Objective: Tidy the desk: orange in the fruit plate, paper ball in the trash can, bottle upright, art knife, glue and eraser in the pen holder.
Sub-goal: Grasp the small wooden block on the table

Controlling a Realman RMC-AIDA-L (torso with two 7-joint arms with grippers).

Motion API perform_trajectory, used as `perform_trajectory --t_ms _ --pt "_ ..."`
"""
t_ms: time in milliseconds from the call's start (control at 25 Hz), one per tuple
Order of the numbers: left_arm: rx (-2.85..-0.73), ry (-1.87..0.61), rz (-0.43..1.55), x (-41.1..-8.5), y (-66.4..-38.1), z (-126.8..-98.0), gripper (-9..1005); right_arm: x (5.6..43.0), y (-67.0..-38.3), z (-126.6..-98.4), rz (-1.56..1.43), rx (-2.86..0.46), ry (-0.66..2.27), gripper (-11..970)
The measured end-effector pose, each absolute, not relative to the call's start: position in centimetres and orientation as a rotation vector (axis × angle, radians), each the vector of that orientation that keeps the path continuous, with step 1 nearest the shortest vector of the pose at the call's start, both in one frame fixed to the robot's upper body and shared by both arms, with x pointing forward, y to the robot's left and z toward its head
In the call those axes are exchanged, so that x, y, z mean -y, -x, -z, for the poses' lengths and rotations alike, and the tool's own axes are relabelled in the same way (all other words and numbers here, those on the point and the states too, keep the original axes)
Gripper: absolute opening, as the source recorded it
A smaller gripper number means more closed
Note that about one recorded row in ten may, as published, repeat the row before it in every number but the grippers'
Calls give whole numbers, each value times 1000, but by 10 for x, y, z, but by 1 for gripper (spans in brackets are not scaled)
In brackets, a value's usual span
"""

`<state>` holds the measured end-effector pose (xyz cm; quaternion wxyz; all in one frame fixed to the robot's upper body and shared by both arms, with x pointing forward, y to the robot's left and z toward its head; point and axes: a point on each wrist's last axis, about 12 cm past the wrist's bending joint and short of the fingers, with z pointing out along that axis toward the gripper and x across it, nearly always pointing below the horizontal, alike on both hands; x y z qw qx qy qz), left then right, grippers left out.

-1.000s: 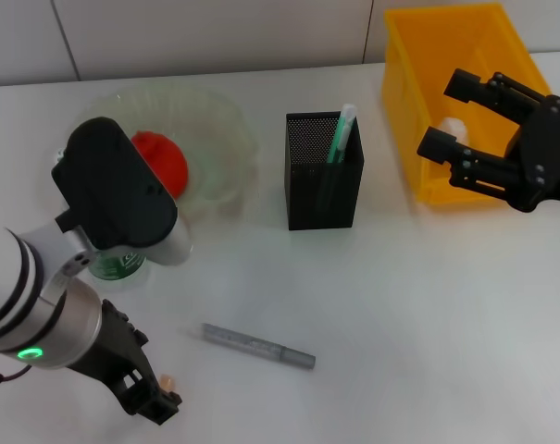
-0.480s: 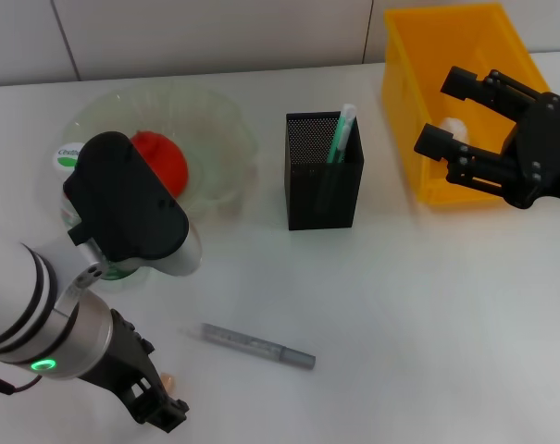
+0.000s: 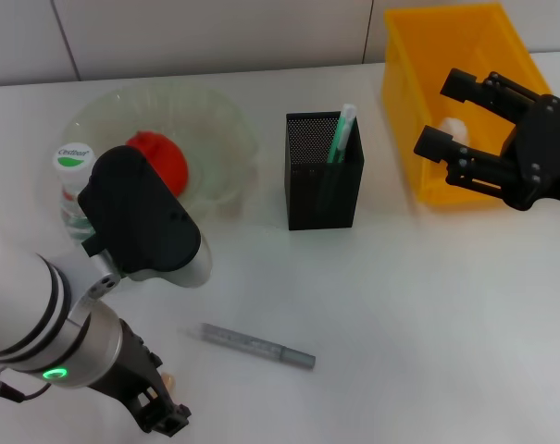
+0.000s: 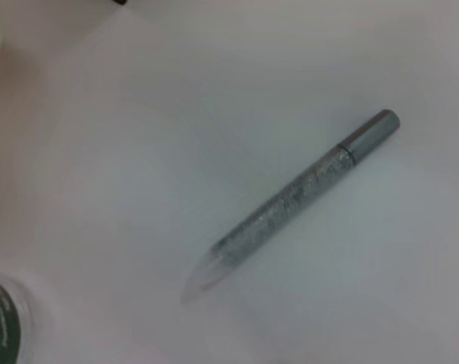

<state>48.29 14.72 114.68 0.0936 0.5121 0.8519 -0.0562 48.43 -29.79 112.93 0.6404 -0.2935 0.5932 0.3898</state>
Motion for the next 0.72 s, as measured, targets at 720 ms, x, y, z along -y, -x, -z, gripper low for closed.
perform_trajectory --t_ms 720 --pt "-2558 -1499 161 -150 -488 -1133 653 298 -480 -1129 -919 -1329 682 816"
